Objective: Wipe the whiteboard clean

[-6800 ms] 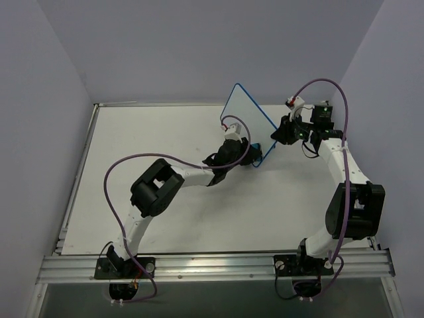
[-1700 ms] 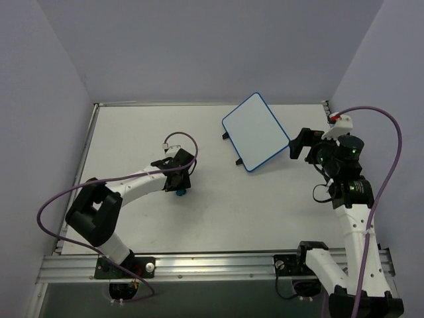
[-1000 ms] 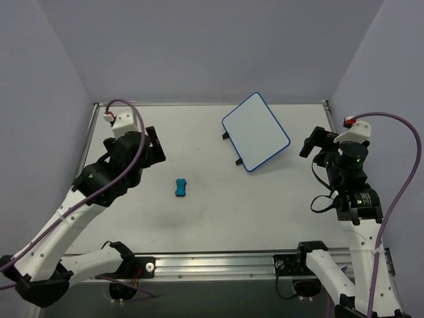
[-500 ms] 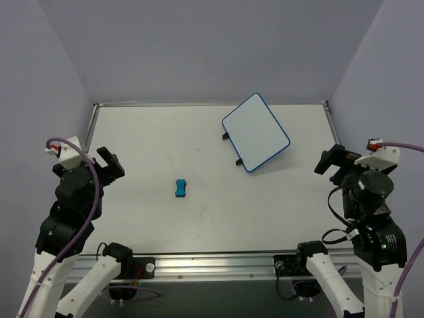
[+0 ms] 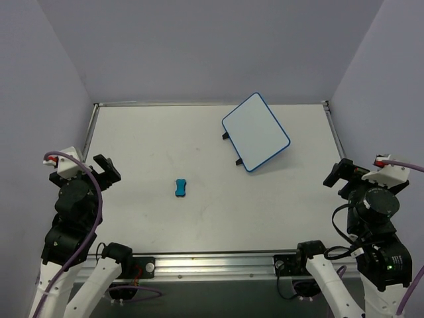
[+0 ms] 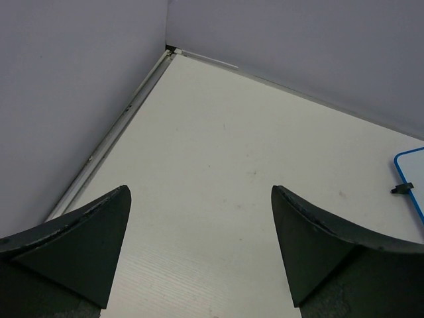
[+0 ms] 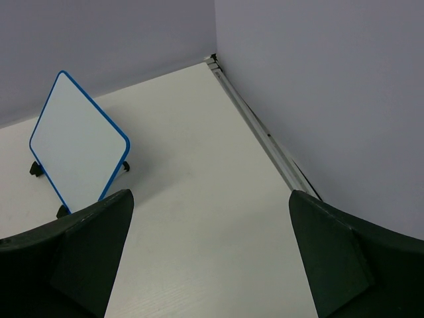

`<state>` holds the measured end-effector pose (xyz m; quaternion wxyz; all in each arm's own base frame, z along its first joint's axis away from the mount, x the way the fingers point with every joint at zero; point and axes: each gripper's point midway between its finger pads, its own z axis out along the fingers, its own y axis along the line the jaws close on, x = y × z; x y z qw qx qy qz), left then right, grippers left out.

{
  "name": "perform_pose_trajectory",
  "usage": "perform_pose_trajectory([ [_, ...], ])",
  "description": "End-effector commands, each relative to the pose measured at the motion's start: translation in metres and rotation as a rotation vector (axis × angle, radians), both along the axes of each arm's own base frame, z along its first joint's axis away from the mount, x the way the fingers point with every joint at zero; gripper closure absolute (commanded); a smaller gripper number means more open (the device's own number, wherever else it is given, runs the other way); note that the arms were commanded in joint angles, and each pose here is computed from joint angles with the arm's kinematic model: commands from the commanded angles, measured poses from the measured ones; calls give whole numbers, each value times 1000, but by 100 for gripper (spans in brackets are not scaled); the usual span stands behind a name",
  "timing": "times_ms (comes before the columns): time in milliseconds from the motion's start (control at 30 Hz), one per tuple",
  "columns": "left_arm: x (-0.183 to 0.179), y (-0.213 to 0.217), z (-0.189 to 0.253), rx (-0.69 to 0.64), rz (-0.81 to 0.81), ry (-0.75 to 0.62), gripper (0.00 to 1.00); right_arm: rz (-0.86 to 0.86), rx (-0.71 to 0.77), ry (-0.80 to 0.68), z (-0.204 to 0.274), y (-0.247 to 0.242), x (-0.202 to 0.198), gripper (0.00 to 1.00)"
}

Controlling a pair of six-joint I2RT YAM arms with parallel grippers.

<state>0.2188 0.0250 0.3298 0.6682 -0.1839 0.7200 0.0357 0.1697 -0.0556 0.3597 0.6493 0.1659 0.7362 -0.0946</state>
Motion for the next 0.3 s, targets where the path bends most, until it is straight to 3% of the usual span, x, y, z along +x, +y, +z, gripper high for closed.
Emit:
perform_pose_trajectory([
  [0, 4, 5, 11, -2, 32, -45, 6, 6, -7, -12, -1, 1, 4, 0],
  [267, 11, 1, 7, 7, 19, -34, 6, 1, -17, -9, -3, 0, 4, 0],
])
